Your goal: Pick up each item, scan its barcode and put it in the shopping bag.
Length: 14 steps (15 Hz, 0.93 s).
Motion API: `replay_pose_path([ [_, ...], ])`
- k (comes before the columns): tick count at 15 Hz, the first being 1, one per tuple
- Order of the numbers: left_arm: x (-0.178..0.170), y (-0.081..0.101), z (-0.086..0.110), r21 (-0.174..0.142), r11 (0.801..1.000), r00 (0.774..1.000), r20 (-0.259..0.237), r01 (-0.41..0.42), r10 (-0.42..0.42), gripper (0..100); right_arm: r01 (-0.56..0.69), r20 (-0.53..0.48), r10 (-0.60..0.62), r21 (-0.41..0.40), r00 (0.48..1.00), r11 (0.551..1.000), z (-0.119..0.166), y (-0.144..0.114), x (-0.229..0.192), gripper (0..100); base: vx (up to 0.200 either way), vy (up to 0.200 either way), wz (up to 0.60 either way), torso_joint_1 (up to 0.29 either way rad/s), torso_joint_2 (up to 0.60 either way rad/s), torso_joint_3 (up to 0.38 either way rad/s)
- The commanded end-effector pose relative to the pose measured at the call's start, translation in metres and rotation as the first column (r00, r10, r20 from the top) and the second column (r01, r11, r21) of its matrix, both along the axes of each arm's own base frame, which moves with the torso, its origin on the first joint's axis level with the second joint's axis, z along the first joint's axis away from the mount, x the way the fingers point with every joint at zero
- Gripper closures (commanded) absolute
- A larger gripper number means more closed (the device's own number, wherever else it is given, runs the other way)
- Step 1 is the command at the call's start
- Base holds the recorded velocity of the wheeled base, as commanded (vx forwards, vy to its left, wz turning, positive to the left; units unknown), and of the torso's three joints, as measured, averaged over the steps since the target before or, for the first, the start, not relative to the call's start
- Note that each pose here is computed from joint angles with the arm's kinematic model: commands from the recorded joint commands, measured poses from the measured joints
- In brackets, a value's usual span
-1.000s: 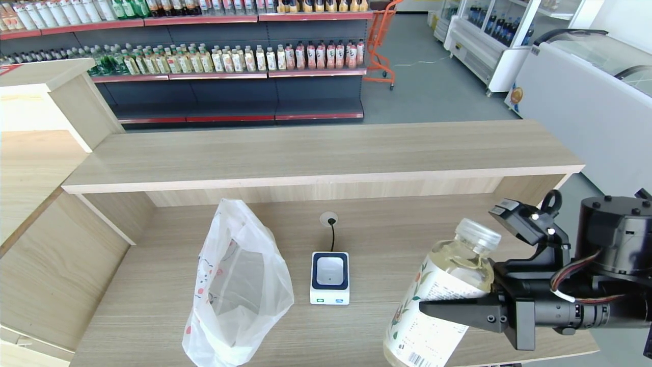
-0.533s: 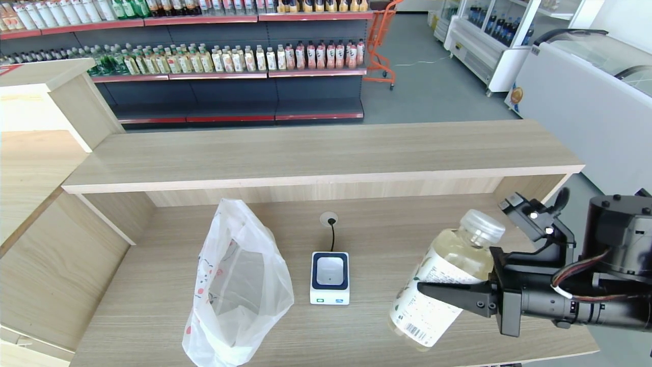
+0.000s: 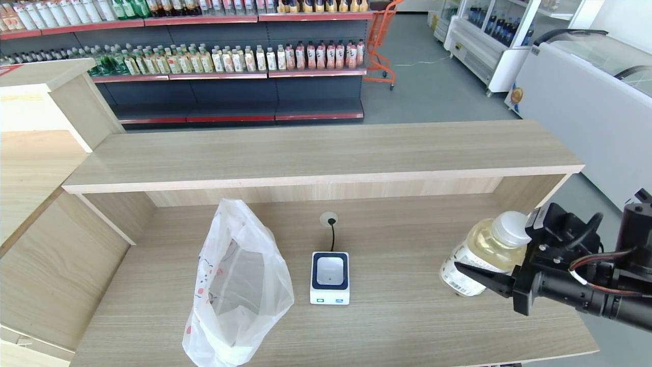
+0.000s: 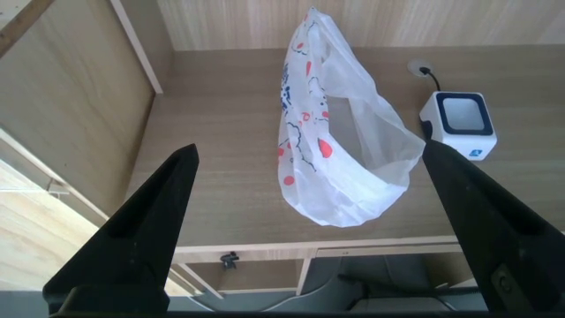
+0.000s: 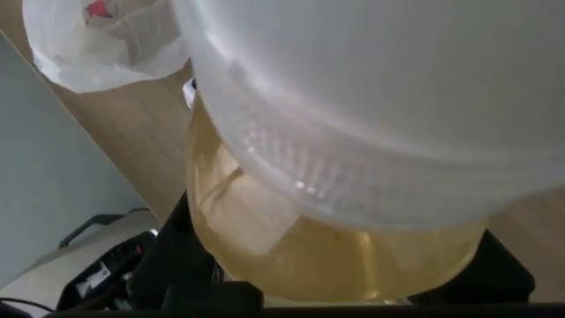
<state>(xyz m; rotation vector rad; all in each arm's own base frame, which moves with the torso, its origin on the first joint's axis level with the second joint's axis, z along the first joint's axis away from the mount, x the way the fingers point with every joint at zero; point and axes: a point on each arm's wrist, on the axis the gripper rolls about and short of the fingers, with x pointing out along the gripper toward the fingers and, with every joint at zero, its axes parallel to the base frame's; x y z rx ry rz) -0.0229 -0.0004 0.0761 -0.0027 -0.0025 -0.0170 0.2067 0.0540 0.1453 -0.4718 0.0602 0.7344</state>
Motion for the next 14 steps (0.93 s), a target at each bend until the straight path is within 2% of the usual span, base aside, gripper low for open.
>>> replay_pose_path([
  [1,0.0,0.0,0.0,0.0,1.0,1.0,0.001,0.0,0.0,0,0.048,0.012,-0.048,-0.048,0.999,0.998,-0.0123,-0.0136,-0.003,100,0.0,0.0,0.0,0.0,0.0,0.0],
  [2,0.0,0.0,0.0,0.0,1.0,1.0,0.001,0.0,0.0,0,0.042,0.039,-0.039,-0.086,0.998,0.995,-0.0168,-0.0158,-0.0055,100,0.0,0.0,0.0,0.0,0.0,0.0],
  [9,0.0,0.0,0.0,0.001,1.0,1.0,0.001,0.001,-0.001,0,-0.013,0.098,0.029,-0.159,0.995,0.987,-0.0185,-0.0145,-0.0082,100,0.0,0.0,0.0,0.0,0.0,0.0],
  [13,0.0,0.0,0.0,0.001,1.0,1.0,0.001,0.001,-0.001,0,-0.022,0.089,0.038,-0.171,0.995,0.985,-0.0222,-0.0144,-0.0122,100,0.0,0.0,0.0,0.0,0.0,0.0],
  [14,0.0,0.0,0.0,0.0,1.0,1.0,0.001,0.001,-0.001,0,-0.034,0.089,0.049,-0.163,0.995,0.986,-0.0211,-0.0138,-0.0093,100,-0.2,0.0,0.0,0.002,0.0,0.002],
])
